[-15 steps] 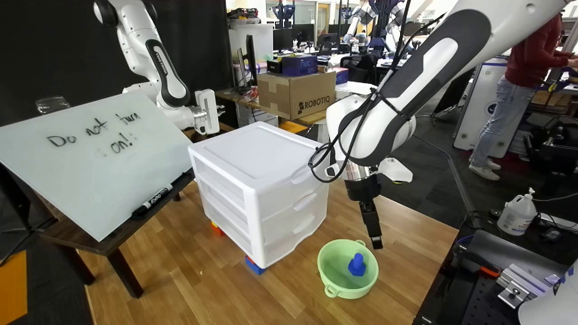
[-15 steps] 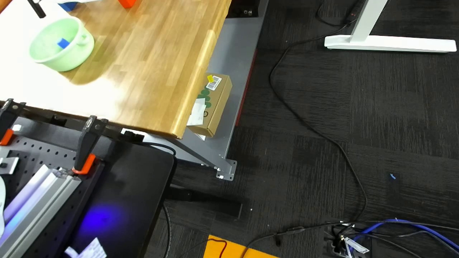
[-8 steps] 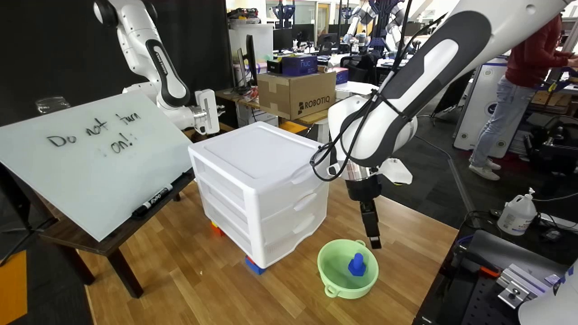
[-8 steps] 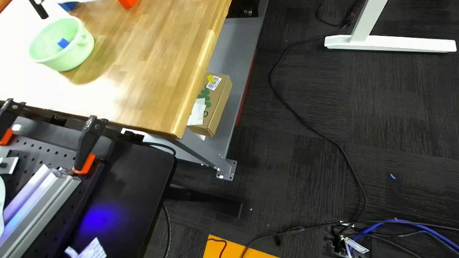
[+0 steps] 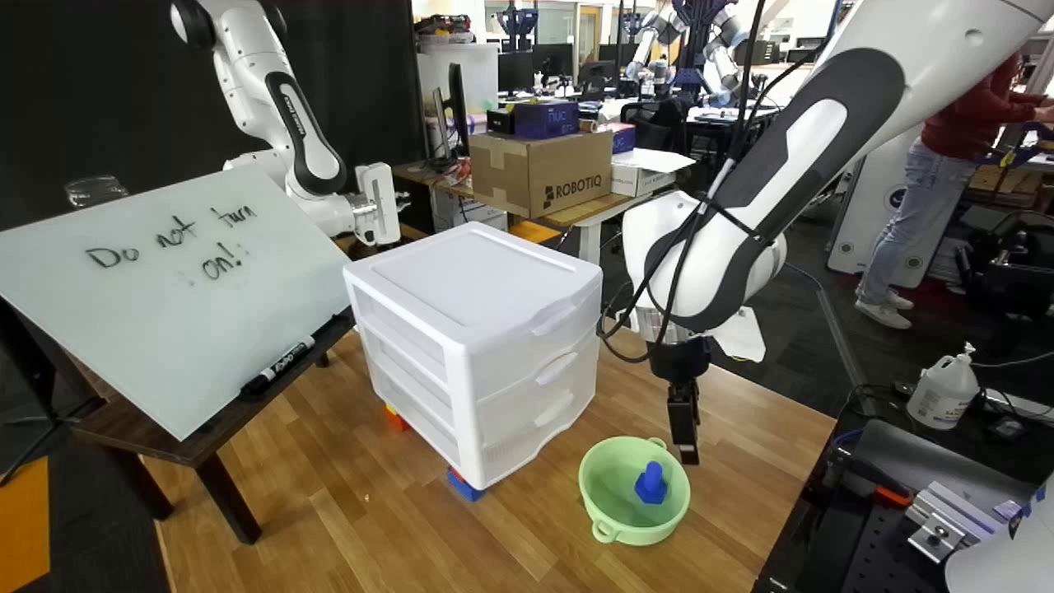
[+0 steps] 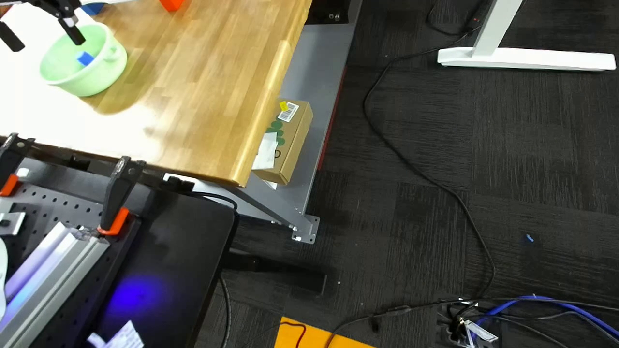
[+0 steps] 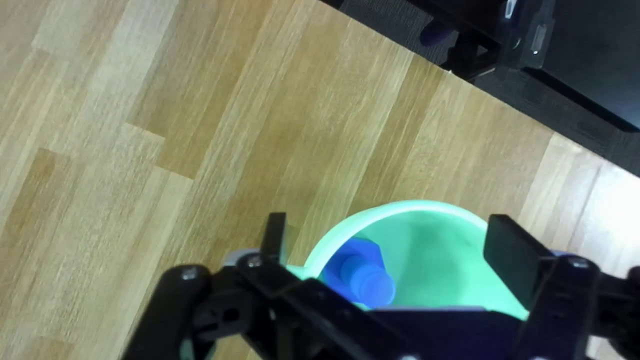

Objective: Move the green basin to the right

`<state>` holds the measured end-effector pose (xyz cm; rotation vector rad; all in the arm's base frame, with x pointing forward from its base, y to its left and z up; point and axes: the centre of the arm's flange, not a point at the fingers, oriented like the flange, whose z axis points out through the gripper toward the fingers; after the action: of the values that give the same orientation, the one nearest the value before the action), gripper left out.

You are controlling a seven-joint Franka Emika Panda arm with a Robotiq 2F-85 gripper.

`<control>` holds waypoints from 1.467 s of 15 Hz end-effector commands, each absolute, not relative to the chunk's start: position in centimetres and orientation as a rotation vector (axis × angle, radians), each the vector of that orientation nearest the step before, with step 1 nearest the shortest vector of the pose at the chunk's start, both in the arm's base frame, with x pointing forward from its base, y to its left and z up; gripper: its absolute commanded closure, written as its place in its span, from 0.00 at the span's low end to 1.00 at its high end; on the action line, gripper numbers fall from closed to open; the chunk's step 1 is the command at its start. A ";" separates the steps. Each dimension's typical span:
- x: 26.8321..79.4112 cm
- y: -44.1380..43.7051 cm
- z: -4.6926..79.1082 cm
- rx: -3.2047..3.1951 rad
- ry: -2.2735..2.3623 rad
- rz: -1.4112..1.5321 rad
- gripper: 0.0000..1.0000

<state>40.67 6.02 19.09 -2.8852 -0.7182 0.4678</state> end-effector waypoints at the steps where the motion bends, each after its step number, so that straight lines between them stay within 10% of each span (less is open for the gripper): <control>1: 40.1 5.4 18.2 -2.911 -0.655 0.381 0.00; 22: 44.3 3.6 13.1 -2.962 -0.374 0.377 0.00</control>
<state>43.24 3.35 13.84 -2.9470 -0.4014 0.3758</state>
